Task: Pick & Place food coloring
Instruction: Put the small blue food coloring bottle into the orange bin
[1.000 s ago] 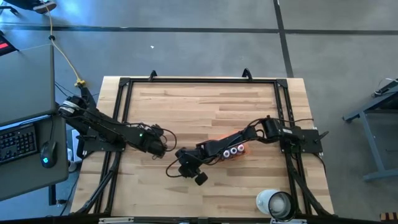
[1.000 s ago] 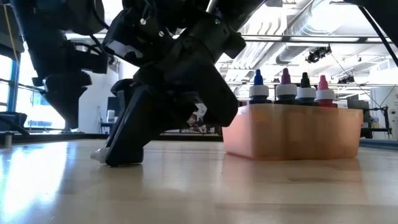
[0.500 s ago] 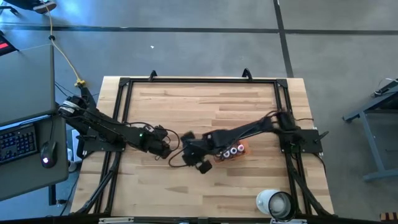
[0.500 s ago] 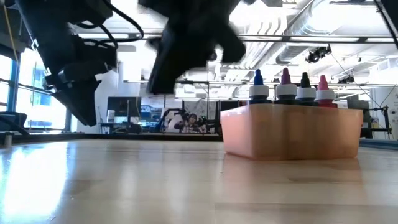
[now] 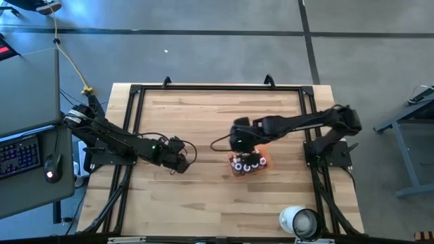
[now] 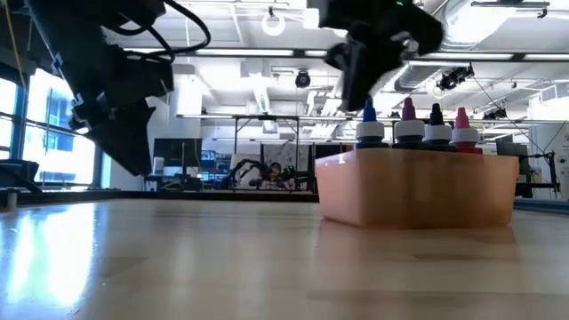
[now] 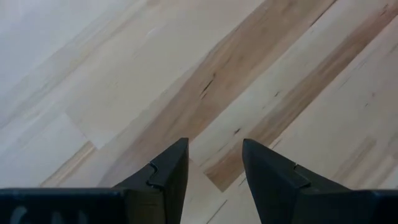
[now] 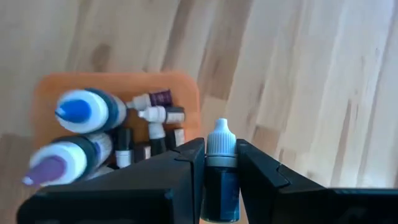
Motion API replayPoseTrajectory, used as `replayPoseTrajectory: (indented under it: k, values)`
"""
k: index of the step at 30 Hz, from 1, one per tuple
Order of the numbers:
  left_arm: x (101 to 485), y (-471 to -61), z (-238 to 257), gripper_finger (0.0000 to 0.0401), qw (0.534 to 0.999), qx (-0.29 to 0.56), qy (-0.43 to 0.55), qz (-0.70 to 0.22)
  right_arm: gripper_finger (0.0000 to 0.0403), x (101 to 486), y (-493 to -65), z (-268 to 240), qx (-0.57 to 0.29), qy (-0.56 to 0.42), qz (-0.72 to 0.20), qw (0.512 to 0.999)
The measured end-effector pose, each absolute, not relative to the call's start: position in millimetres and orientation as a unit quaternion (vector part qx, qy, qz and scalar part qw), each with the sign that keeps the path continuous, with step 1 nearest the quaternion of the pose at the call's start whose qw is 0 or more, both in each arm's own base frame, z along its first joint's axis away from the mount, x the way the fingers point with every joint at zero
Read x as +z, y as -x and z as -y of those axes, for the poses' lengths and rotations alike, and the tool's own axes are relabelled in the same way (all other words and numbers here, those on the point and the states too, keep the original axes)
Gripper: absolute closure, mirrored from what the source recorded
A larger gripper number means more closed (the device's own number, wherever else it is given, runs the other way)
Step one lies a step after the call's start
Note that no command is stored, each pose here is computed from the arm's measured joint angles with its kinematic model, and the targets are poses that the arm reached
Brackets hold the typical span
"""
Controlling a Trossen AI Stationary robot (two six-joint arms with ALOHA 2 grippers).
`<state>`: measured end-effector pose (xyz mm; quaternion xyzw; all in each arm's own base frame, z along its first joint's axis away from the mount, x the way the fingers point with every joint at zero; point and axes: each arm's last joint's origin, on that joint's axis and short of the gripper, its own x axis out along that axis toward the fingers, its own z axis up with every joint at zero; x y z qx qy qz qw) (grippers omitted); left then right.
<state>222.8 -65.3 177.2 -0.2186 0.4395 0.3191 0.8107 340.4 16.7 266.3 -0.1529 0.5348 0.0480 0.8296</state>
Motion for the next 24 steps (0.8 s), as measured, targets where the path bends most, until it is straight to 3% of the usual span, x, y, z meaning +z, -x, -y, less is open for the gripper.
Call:
replayPoseTrajectory:
  k: [9,13,24]
  values:
    - [178.3,-223.4,63.6,0.0252,0.819,0.339,0.202,-0.416,0.0332,217.0,-300.0,-8.5,0.031,0.074,-0.511,0.856]
    - [178.4,-223.6,63.6,0.0252,0.820,0.340,0.202,-0.414,0.0331,195.0,-291.1,-8.6,0.034,0.071,-0.529,0.845]
    - [179.0,-226.4,65.3,0.0252,0.822,0.325,0.220,-0.412,0.0310,183.6,-288.6,-9.6,0.048,0.066,-0.511,0.855]
